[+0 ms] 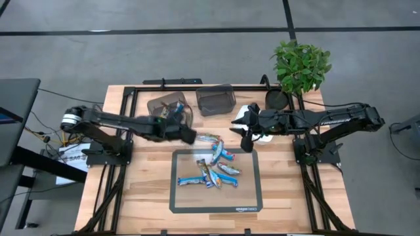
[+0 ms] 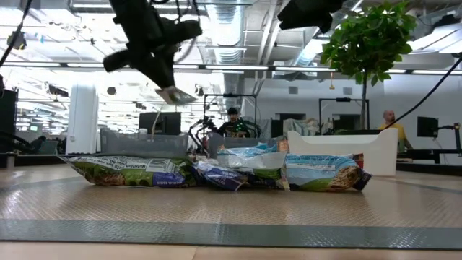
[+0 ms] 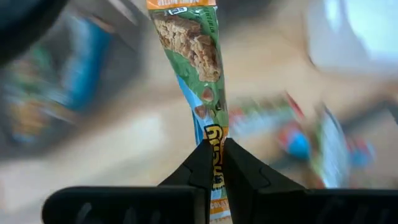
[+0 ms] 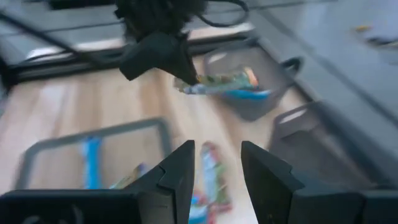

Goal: Pick and place Granola Bars by type
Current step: Put the yellow granola bar into the left black bin

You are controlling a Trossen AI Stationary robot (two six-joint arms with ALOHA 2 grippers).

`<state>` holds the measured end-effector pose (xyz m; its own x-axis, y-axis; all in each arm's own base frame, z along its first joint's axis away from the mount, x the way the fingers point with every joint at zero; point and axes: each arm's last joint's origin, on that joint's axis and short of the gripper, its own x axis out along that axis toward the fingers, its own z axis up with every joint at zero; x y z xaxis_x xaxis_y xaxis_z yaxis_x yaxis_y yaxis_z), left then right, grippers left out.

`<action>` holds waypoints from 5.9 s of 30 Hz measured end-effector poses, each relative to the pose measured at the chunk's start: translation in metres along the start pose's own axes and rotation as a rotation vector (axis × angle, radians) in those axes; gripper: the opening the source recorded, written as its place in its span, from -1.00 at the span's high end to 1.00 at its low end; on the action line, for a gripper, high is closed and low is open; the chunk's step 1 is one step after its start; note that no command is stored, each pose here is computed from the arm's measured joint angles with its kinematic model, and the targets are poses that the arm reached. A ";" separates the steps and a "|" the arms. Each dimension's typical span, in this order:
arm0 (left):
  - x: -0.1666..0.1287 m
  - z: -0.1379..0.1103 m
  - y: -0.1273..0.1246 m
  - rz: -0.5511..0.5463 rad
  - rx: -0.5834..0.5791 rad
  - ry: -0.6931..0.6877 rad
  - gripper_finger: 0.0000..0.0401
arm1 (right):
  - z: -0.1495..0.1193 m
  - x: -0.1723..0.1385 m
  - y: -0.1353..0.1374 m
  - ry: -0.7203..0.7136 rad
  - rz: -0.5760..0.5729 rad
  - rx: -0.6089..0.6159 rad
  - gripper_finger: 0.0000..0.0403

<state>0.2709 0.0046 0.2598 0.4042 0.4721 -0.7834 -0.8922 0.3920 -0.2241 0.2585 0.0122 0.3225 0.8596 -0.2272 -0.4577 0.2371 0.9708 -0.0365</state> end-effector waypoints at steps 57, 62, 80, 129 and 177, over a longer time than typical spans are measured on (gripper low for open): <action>-0.040 -0.012 -0.042 -0.625 0.460 0.037 0.19 | -0.035 0.048 0.065 0.477 0.347 0.329 0.38; -0.051 -0.032 -0.044 -0.682 0.599 0.111 0.19 | -0.017 0.075 0.076 0.469 0.285 0.420 0.38; -0.103 -0.069 0.021 -0.859 0.679 0.004 0.19 | -0.055 0.146 0.106 0.707 0.050 0.550 0.38; -0.080 -0.096 0.056 -0.783 0.530 0.073 0.19 | -0.016 0.185 0.109 0.565 0.209 0.510 0.94; -0.064 -0.027 0.057 -0.724 0.022 -0.190 0.21 | 0.090 0.173 0.068 0.204 0.239 0.343 0.97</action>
<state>0.1888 -0.0248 0.2814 0.9187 0.2175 -0.3298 -0.3860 0.6715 -0.6325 0.4636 0.0320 0.3208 0.8099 0.0535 -0.5841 0.2085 0.9045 0.3719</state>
